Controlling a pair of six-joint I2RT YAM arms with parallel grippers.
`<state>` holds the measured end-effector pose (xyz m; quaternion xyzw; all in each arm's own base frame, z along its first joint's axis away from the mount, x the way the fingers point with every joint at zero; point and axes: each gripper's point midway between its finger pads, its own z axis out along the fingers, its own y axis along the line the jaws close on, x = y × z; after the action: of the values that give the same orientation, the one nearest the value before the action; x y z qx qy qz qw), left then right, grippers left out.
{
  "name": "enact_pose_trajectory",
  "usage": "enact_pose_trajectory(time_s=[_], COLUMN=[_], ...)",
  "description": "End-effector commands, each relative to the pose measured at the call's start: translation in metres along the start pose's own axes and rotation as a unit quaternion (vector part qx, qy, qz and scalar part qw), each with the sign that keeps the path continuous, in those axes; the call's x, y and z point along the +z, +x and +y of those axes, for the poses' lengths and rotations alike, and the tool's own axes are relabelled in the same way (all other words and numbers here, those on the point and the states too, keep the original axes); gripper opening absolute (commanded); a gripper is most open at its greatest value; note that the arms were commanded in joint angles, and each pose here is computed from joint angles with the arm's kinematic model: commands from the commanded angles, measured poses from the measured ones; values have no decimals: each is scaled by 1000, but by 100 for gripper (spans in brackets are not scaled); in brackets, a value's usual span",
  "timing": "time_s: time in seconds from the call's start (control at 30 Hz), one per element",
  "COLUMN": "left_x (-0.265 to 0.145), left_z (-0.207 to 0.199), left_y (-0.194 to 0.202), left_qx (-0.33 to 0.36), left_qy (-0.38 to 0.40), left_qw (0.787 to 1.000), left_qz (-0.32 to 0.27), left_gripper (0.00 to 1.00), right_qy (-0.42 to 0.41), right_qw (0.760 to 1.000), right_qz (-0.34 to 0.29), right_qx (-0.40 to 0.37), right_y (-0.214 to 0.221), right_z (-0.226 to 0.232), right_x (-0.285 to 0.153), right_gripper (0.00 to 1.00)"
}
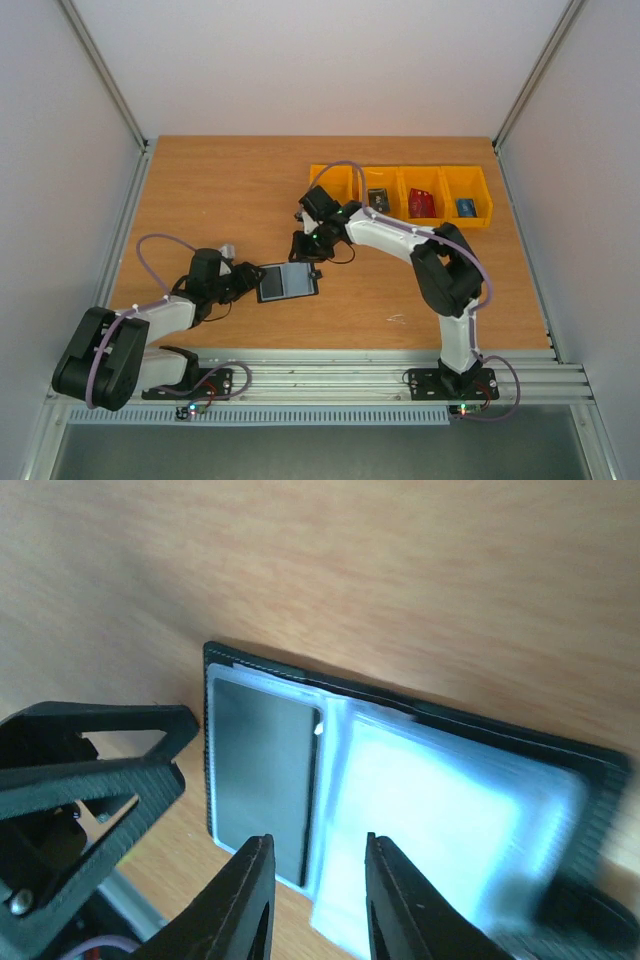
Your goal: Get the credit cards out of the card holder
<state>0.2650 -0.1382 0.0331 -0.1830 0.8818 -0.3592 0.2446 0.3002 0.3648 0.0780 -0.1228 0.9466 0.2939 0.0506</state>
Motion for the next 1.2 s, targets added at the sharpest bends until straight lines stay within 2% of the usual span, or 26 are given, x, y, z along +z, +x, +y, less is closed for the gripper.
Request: enact_pose_trajectory(time_s=[0.0, 0.1, 0.2, 0.33, 0.6, 0.67, 0.8, 0.87, 0.93, 0.97, 1.17], left_x=[3, 4, 6, 9, 12, 12, 8, 6, 4, 2, -11], left_z=[14, 16, 19, 17, -22, -24, -34, -42, -47, -49, -78], left_y=[0, 1, 4, 6, 8, 8, 6, 5, 5, 4, 1], left_qx=[-11, -14, -19, -16, 37, 41, 54, 65, 76, 80, 130], left_qy=[-32, -34, -39, -32, 42, 46, 66, 83, 92, 96, 146], left_qw=[999, 999, 999, 999, 998, 998, 996, 994, 993, 992, 981], left_qz=[-7, -4, 1, 7, 17, 17, 13, 13, 13, 11, 6], left_gripper=[57, 58, 60, 62, 61, 56, 35, 22, 4, 1, 0], right_qy=[139, 137, 100, 69, 48, 52, 56, 58, 58, 55, 8], right_qw=[990, 989, 992, 993, 994, 994, 994, 994, 995, 995, 998], right_qz=[20, 48, 70, 97, 101, 95, 88, 88, 87, 84, 25], right_qx=[-9, -4, -1, 9, 19, 15, 8, 5, 0, -4, -54], right_y=[22, 31, 37, 43, 47, 44, 41, 41, 40, 38, 13], right_z=[-54, -56, -42, -31, -29, -29, -28, -28, -28, -28, -17], right_x=[-11, 4, 24, 45, 53, 50, 46, 45, 43, 40, -7], right_gripper=[32, 37, 41, 40, 39, 39, 39, 39, 40, 40, 42])
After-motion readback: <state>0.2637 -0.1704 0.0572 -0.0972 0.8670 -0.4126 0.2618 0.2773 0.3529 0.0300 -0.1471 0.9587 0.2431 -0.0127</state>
